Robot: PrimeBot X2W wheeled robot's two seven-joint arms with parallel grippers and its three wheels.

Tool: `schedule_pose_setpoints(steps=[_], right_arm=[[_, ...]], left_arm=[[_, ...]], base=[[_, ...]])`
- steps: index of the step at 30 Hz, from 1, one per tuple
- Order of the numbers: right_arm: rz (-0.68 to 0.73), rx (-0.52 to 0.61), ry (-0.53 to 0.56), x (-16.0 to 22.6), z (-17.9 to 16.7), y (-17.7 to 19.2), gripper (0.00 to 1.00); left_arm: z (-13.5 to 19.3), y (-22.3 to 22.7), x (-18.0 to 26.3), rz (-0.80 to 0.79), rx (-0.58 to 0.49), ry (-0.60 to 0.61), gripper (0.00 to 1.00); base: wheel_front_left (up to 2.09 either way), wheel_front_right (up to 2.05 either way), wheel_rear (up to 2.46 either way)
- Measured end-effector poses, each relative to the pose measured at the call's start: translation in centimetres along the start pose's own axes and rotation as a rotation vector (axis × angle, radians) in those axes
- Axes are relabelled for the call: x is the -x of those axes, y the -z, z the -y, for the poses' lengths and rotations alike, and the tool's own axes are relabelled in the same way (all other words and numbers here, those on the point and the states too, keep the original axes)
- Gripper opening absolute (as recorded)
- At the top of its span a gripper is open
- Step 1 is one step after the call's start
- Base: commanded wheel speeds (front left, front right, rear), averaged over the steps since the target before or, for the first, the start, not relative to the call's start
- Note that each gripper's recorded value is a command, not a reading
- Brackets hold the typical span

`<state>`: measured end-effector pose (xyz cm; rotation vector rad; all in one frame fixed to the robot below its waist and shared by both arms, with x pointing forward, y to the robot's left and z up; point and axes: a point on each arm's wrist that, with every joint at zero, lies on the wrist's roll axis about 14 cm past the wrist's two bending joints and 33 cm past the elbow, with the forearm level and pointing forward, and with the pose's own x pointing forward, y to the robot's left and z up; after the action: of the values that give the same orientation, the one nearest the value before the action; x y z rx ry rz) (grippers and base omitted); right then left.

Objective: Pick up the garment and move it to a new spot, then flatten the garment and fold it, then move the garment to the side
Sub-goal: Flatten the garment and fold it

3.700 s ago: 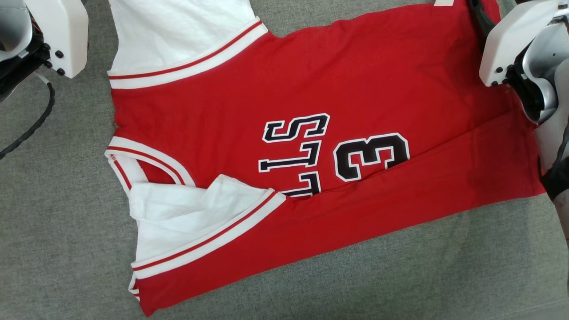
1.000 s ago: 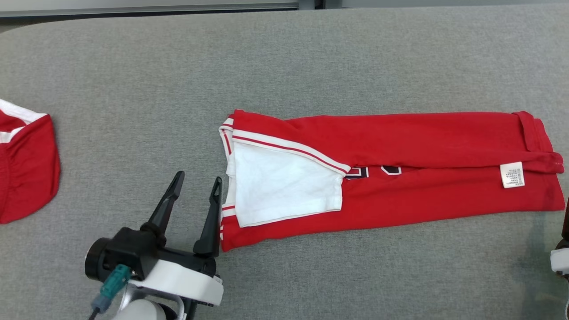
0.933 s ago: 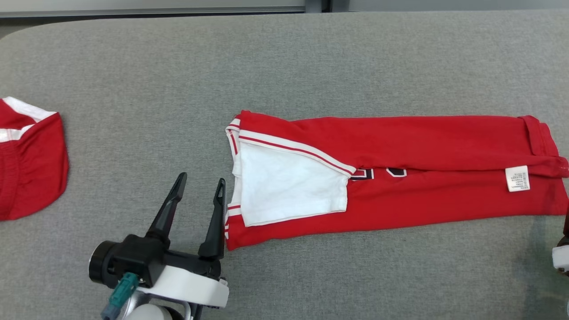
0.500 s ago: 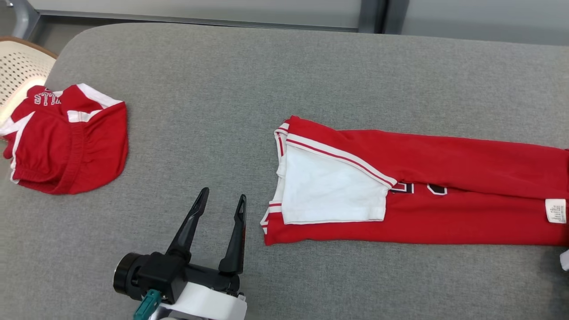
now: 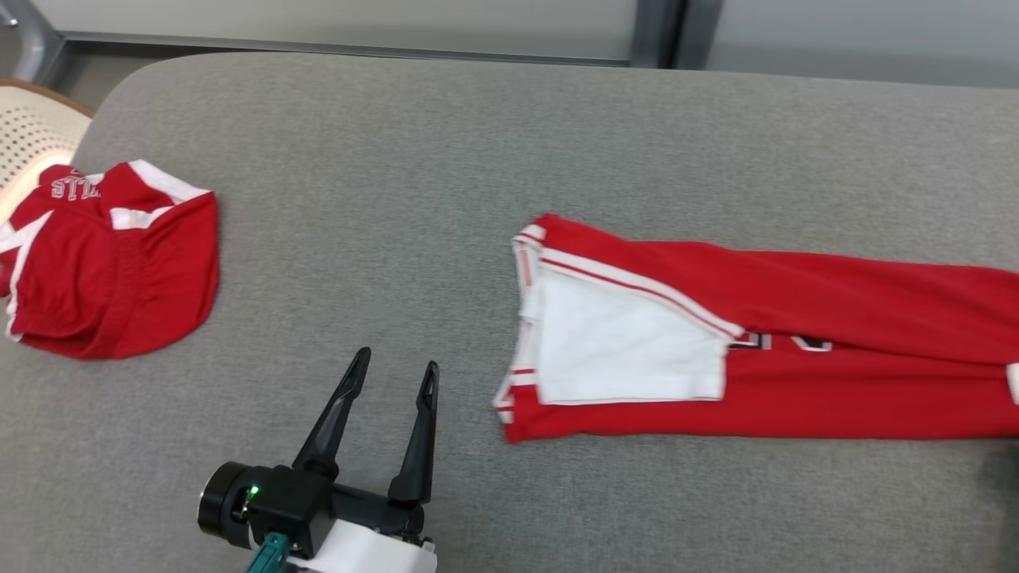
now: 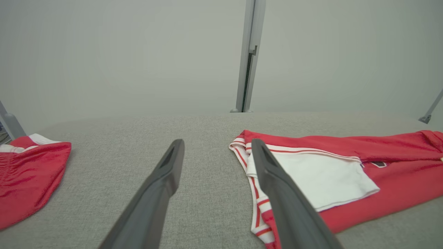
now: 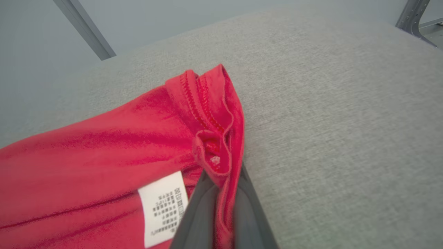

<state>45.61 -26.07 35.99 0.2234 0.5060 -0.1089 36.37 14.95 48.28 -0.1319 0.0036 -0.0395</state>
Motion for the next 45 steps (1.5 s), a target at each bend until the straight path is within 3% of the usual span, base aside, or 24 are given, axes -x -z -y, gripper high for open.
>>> schedule_pose_setpoints(steps=[2,6,11,17,29,42,44,45], right_arm=[[0.024,0.008,0.024,0.1,1.2,-0.9,0.0],[0.17,0.074,0.088,0.9,4.9,-6.7,0.0],[0.262,0.09,0.055,1.7,4.1,-9.9,0.0],[0.305,0.101,-0.1,3.5,-1.8,-11.5,0.0],[0.237,0.099,-0.468,7.2,-18.1,-9.1,0.0],[0.089,0.119,-0.638,6.9,-25.7,-3.9,0.0],[0.067,0.129,-0.649,6.8,-26.2,-3.2,0.06],[0.053,0.136,-0.654,6.7,-26.4,-2.8,0.15]], left_arm=[[0.3,0.1,-0.1,-0.001,-0.002,0.011,1.0],[1.6,0.6,-0.9,-0.012,-0.006,0.068,1.0],[2.5,1.2,-1.3,-0.025,-0.003,0.106,1.0],[3.2,0.9,-1.3,-0.016,-0.008,0.134,1.0],[1.9,0.8,0.0,-0.02,-0.004,0.09,1.0],[0.6,0.9,0.7,-0.032,0.019,0.023,1.0],[0.5,0.9,0.7,-0.032,0.023,0.018,1.0],[0.5,0.8,0.6,-0.031,0.024,0.016,1.0]], base=[[0.0,0.0,0.0],[0.0,0.0,0.0],[0.0,0.0,0.0],[0.0,0.0,0.0],[0.0,0.0,0.0],[0.0,0.0,0.0],[0.0,0.0,0.0],[0.0,0.0,0.0]])
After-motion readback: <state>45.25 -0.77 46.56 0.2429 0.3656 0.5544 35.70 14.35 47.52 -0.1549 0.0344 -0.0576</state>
